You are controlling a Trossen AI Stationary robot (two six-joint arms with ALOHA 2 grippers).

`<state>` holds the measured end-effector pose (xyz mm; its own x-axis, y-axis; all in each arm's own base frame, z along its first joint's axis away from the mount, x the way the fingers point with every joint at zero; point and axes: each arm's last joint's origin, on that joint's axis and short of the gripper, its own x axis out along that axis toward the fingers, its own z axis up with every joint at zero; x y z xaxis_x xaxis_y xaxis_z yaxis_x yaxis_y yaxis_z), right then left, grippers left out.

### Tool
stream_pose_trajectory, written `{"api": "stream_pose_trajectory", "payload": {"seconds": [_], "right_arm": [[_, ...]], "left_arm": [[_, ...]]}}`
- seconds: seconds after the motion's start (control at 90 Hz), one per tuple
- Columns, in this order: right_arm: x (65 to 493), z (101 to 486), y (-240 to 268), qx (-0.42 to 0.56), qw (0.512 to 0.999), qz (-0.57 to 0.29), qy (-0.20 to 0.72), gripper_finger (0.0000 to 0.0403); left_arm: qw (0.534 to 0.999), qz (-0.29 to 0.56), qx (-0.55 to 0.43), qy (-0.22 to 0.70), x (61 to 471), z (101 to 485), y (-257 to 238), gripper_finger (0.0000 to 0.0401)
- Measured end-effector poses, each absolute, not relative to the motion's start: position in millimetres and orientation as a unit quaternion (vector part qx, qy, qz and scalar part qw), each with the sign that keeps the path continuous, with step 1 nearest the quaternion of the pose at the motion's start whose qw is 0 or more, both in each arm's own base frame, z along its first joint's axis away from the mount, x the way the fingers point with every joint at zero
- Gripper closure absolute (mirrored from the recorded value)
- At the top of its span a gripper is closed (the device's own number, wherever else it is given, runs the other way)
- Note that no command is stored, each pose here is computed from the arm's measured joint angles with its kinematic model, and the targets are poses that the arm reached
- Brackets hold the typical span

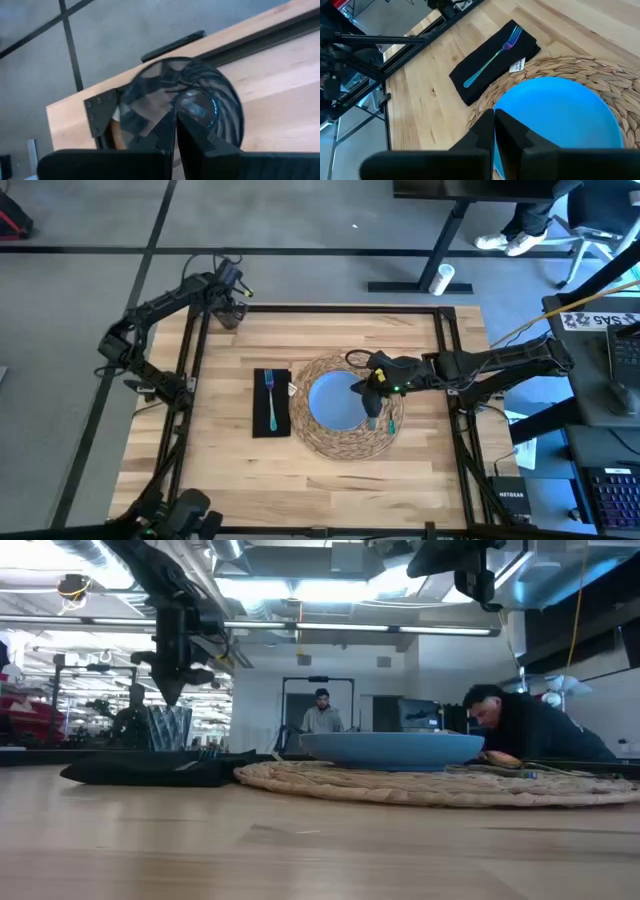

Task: Set table place
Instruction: Put the blue glass cup above the brown placemat

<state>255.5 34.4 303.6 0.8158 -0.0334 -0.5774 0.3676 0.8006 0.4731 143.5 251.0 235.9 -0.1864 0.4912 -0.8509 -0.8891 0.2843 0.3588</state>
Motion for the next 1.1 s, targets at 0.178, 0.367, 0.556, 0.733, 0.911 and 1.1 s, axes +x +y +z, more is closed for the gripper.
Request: {"api": "stream_pose_trajectory", "payload": {"seconds": [0.178,0.367,0.556,0.733,0.911,1.1], "right_arm": [[255.5,303.5,34.7,0.297,0.905,-0.105,0.285,0.0403],[255.4,303.4,34.9,0.298,0.905,-0.103,0.287,0.0403],[255.4,303.4,34.9,0.295,0.905,-0.102,0.287,0.0403],[255.4,303.4,34.8,0.289,0.908,-0.100,0.288,0.0403],[255.4,303.4,34.8,0.287,0.908,-0.099,0.288,0.0403],[255.5,303.4,34.7,0.284,0.909,-0.099,0.288,0.0403]], "left_arm": [[0.592,0.557,-0.201,0.547,148.2,216.6,258.2,0.0401],[0.597,0.529,-0.228,0.558,153.4,201.5,262.3,0.0401],[0.629,0.498,-0.250,0.542,167.6,196.2,259.9,0.0401],[0.670,0.471,-0.243,0.520,189.6,197.6,251.5,0.0401],[0.681,0.460,-0.244,0.515,201.3,197.7,243.1,0.0401],[0.710,0.432,-0.244,0.500,216.1,199.6,235.5,0.0401]]}}
